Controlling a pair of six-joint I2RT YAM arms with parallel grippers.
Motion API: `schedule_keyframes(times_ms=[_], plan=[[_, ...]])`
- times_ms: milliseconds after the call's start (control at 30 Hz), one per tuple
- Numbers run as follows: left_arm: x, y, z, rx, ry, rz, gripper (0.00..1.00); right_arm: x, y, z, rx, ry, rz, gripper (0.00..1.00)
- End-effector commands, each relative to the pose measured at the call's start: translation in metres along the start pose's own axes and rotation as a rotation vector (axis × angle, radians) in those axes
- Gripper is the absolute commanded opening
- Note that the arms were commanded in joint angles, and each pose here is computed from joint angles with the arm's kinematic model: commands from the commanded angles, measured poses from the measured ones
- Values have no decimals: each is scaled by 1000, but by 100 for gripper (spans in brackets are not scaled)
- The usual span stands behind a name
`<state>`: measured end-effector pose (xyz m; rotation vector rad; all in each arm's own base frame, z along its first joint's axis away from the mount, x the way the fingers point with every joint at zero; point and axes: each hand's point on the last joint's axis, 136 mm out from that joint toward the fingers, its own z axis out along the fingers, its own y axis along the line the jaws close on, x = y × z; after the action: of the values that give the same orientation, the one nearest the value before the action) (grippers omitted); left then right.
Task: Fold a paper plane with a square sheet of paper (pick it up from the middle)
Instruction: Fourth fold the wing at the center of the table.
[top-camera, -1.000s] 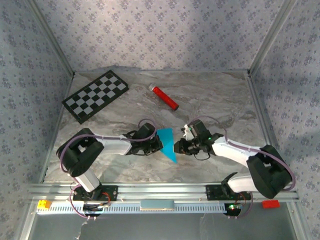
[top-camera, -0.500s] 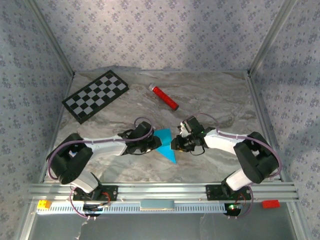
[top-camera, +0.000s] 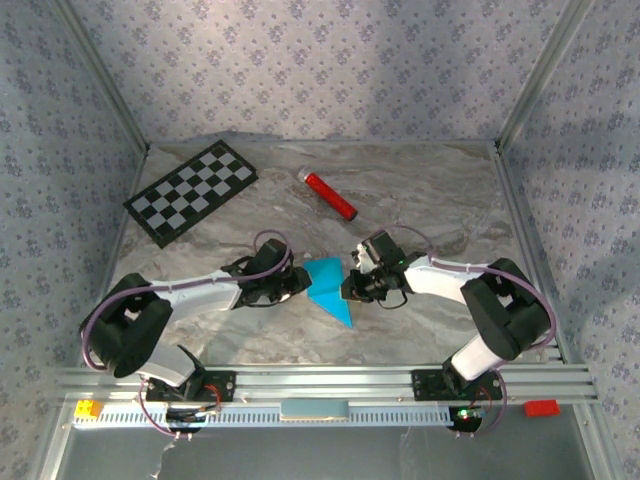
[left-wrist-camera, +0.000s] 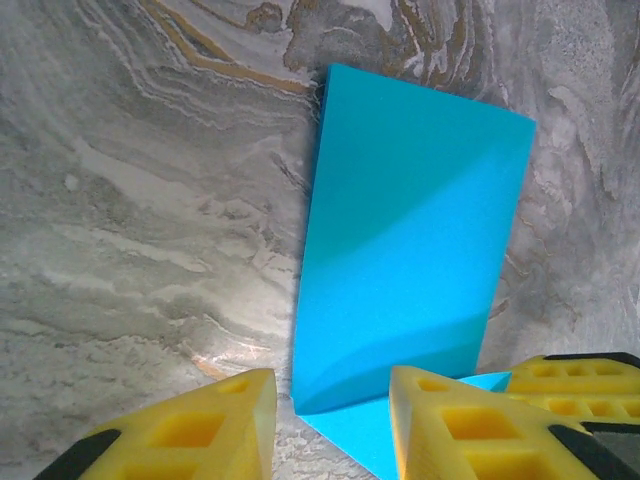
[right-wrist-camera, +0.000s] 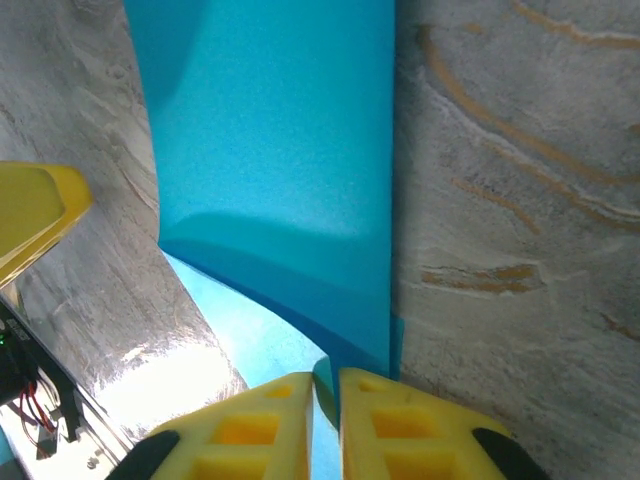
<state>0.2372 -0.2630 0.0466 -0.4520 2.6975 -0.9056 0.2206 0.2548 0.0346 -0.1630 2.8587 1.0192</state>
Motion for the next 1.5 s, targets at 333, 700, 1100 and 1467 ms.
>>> schedule_keyframes(times_ms=[333, 700, 1100, 1467], plan=[[-1, -11, -1, 79, 68, -15, 40, -6, 15, -15, -91, -53, -33, 5], [-1, -21, 13, 124, 108, -31, 43, -7, 15, -22, -161, -75, 11, 5], [-6, -30, 23, 156, 125, -39, 39, -6, 13, -23, -180, -75, 19, 5], [-7, -31, 25, 168, 127, -49, 21, -4, 7, -21, -167, -74, 26, 5]])
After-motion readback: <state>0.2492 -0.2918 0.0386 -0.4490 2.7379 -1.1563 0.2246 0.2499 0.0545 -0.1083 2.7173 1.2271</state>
